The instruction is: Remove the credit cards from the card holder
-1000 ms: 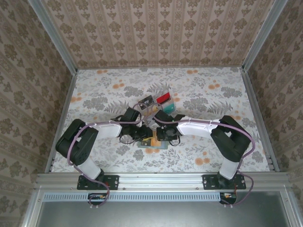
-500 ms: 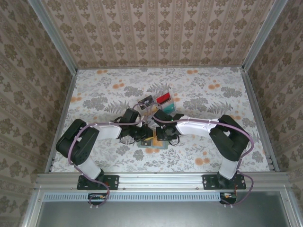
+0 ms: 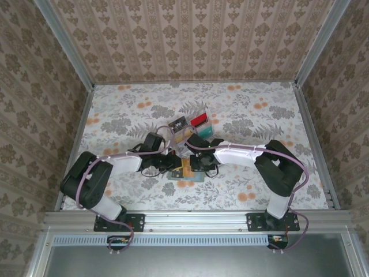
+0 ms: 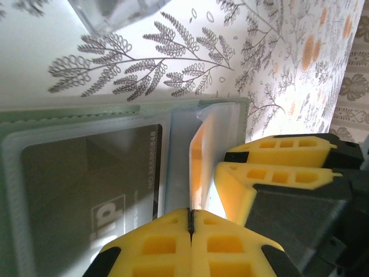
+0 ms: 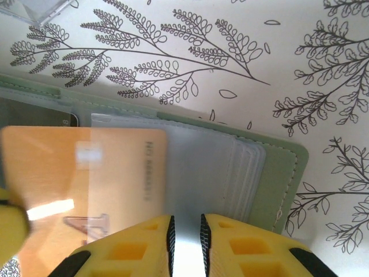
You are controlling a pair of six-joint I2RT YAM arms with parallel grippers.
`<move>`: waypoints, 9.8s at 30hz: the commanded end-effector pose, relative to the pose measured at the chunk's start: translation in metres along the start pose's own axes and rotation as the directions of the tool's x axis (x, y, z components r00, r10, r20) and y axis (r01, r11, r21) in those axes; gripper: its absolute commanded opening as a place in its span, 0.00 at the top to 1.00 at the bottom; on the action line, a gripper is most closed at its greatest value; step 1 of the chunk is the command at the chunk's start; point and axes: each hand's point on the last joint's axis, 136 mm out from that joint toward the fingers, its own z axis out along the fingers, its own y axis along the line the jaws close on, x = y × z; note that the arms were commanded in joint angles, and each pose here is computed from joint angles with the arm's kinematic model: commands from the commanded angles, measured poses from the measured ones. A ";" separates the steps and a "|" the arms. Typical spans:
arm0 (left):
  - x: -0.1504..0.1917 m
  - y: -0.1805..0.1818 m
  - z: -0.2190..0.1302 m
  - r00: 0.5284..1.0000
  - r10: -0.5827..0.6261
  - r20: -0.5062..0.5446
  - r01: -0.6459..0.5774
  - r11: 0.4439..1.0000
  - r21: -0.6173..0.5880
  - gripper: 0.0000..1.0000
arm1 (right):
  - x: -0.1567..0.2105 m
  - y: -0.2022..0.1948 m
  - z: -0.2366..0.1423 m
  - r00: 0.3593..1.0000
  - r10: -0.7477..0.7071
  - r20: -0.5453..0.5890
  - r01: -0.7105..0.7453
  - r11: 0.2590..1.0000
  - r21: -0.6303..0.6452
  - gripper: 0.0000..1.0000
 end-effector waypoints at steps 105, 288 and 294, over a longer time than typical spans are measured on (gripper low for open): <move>-0.075 -0.105 -0.126 0.817 0.397 0.417 -0.417 0.908 -0.047 1.00 | -0.077 0.030 -0.103 0.956 0.292 0.029 -0.176 0.650 -0.739 0.12; 0.001 0.032 0.003 1.000 0.002 0.025 0.006 0.943 -0.332 0.92 | 0.007 0.030 0.006 0.984 0.141 -0.109 -0.168 0.939 -0.301 0.75; 0.004 0.041 0.004 1.000 -0.010 0.011 0.014 0.930 -0.366 0.96 | 0.008 0.027 0.009 0.983 0.141 -0.119 -0.170 0.941 -0.292 0.79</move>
